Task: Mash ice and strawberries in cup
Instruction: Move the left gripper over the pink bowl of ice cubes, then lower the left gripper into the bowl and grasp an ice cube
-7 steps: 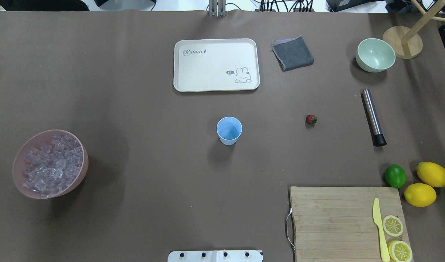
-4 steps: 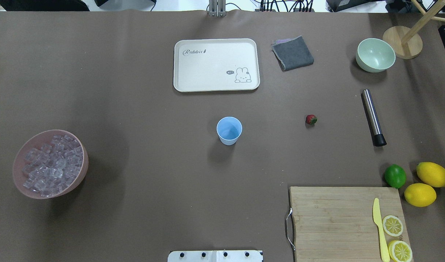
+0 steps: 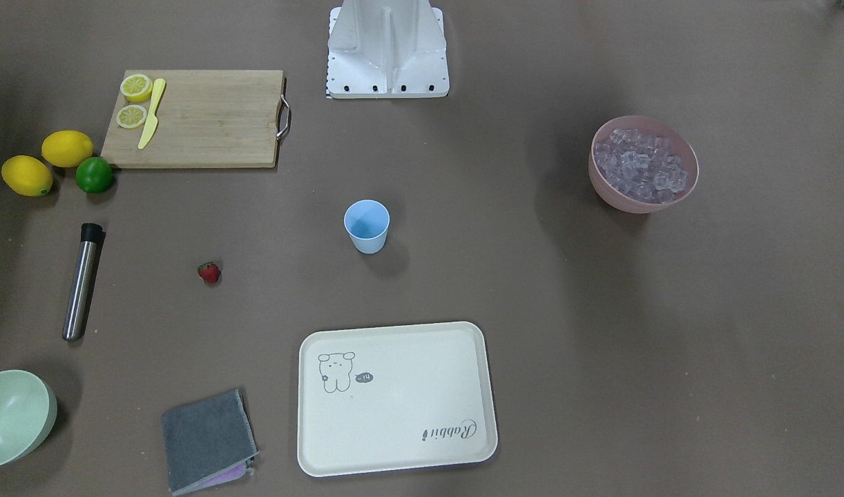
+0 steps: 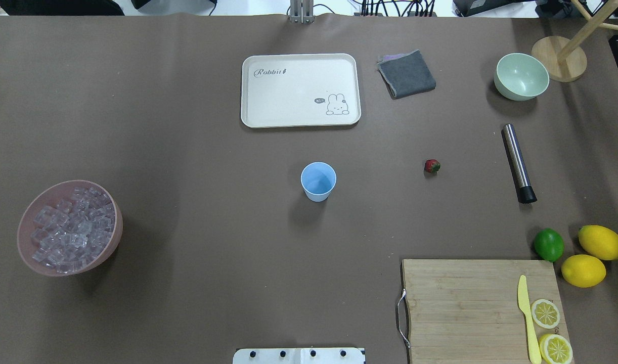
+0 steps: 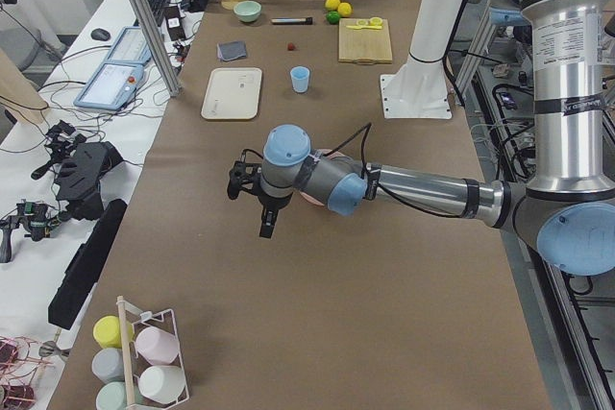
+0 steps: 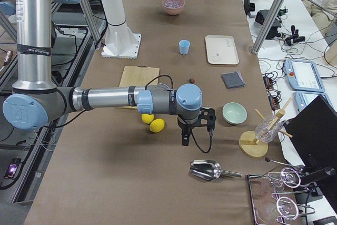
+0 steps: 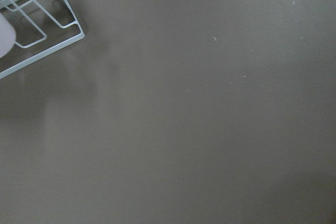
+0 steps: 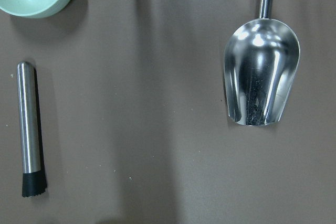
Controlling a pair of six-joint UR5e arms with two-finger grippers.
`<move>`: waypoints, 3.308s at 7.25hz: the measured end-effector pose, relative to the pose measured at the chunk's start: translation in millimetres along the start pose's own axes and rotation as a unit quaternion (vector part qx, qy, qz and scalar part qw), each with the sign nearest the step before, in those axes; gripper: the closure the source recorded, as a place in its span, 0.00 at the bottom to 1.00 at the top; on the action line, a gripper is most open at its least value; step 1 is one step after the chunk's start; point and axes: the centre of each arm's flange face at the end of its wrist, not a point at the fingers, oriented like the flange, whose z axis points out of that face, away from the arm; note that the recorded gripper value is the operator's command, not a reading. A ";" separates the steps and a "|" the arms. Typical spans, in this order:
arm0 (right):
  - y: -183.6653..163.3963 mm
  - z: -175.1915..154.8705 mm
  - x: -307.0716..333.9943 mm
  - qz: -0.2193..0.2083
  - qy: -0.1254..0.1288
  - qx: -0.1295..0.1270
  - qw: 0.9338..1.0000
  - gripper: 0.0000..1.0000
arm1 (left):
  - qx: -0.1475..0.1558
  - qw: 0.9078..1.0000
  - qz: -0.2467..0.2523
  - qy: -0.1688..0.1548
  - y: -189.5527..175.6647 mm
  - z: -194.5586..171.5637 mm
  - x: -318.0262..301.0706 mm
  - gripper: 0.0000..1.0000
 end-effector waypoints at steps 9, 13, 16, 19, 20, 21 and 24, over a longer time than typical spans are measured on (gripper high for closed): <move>1.2 -1.4 -3.9 0.022 -0.012 0.000 1.000 0.00 | -0.086 0.989 0.116 0.036 74.8 99.8 221.8 0.31; 0.7 -2.7 -4.9 0.022 -0.009 0.002 1.000 0.00 | -0.101 0.988 0.114 0.022 79.8 118.7 209.8 0.30; -1.0 -4.8 -7.0 0.019 -0.006 0.005 1.000 0.00 | -0.116 0.986 0.115 0.020 87.2 135.1 205.1 0.30; -0.9 -5.6 -7.6 0.018 -0.005 0.006 1.000 0.00 | -0.116 0.986 0.119 0.027 89.5 152.0 194.5 0.31; -1.3 -6.1 -8.0 0.017 -0.005 0.006 1.000 0.00 | -0.118 0.985 0.119 0.028 90.6 154.0 194.4 0.31; -2.0 -6.7 -8.6 0.016 -0.004 0.007 1.000 0.00 | -0.120 0.985 0.121 0.029 93.1 155.8 196.1 0.36; -3.6 -8.4 -9.3 0.014 0.002 0.010 1.000 0.00 | -0.128 0.984 0.123 0.031 100.4 159.3 199.6 0.76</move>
